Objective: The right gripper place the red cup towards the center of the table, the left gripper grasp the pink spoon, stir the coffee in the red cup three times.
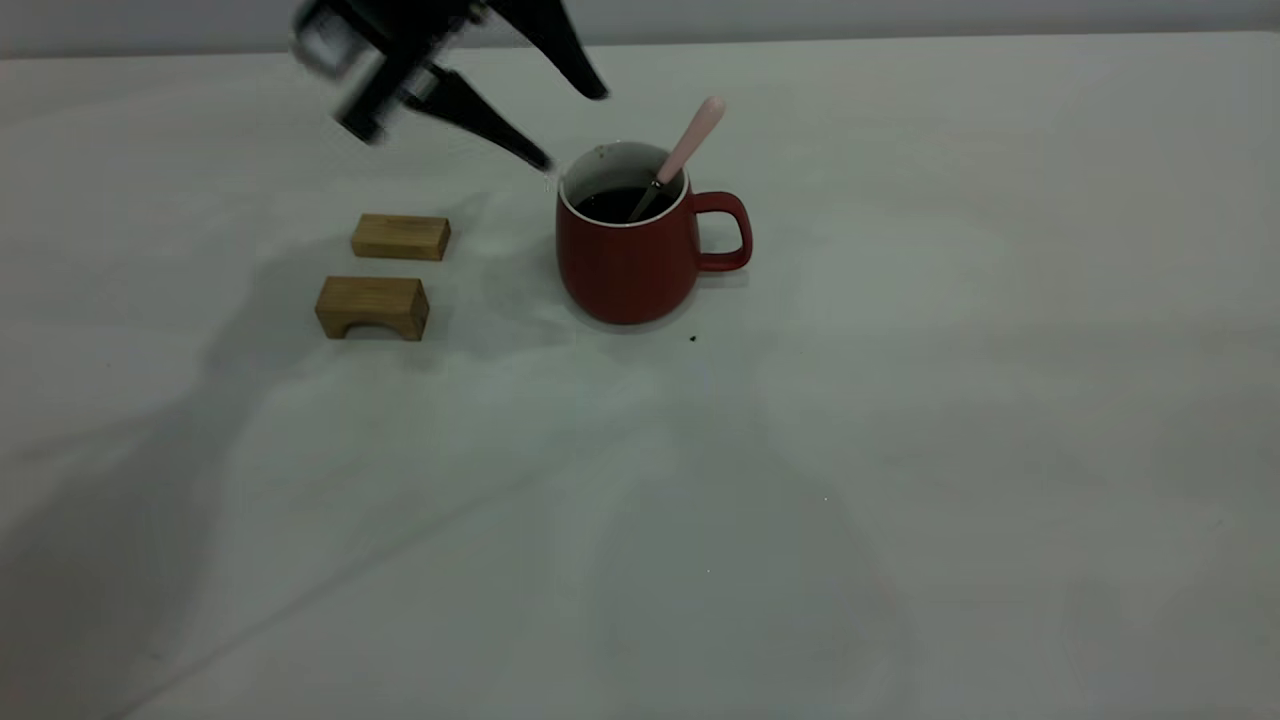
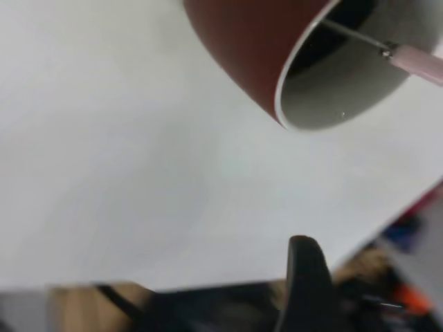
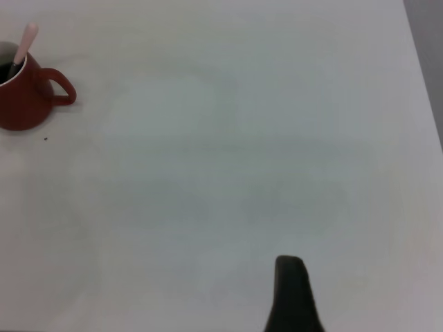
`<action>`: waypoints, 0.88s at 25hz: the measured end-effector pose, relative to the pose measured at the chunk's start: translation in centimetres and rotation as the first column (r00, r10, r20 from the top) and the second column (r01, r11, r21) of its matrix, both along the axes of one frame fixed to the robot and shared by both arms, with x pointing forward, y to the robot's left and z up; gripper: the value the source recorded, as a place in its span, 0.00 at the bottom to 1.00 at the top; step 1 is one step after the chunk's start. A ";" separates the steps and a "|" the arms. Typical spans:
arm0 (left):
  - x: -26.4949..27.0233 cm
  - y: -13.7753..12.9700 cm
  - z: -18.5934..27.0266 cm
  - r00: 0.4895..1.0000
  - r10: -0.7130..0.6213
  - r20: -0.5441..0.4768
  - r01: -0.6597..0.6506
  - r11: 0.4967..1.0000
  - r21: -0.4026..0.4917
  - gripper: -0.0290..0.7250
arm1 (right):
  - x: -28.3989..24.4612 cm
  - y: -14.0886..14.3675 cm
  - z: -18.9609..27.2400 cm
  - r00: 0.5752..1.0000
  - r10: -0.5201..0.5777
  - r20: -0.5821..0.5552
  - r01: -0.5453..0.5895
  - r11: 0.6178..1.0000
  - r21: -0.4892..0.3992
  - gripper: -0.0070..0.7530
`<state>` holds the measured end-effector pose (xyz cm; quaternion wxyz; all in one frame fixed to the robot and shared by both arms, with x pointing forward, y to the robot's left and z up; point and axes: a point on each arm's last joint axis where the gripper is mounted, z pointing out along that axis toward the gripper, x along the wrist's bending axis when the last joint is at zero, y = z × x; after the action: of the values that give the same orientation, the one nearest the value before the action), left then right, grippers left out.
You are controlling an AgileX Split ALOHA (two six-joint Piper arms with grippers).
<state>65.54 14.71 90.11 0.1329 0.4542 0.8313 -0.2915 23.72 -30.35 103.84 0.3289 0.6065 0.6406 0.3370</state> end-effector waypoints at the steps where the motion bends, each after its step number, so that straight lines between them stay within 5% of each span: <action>1: -0.1 0.2 1.0 0.998 -0.045 0.047 0.044 0.999 0.023 0.74 | 0.0 0.0 0.0 1.000 0.000 0.000 0.000 1.000 0.000 0.78; 5: -0.9 1.1 6.7 0.949 -0.203 0.243 0.175 0.976 0.133 0.74 | 0.0 0.0 0.0 1.000 0.000 0.000 0.000 1.000 0.000 0.78; 7: -1.8 1.9 10.3 0.854 -0.365 0.372 0.274 0.921 0.276 0.74 | 0.0 0.0 0.0 1.000 0.000 0.000 0.000 1.000 0.000 0.78; 11: -5.0 3.2 17.2 0.550 -0.725 0.414 0.411 0.667 0.622 0.74 | 0.0 0.0 0.0 1.000 0.000 0.000 0.000 1.000 0.000 0.78; 14: -9.0 3.8 22.2 0.417 -0.831 0.368 0.382 0.528 0.759 0.74 | 0.0 0.0 0.0 1.000 0.000 0.000 0.000 1.000 0.000 0.78; 16: -11.9 4.6 24.4 0.405 -0.838 0.367 0.340 0.510 0.790 0.74 | 0.0 0.0 0.0 1.000 0.000 0.000 0.000 1.000 0.000 0.78; 22: -22.5 9.4 26.4 0.496 -0.757 0.426 0.185 0.571 0.800 0.74 | 0.0 0.0 0.0 1.000 0.000 0.000 0.000 1.000 0.000 0.78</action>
<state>42.99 24.13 116.55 0.1928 0.7713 0.5698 0.2081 23.72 -30.35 103.84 0.3289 0.6065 0.6406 0.3370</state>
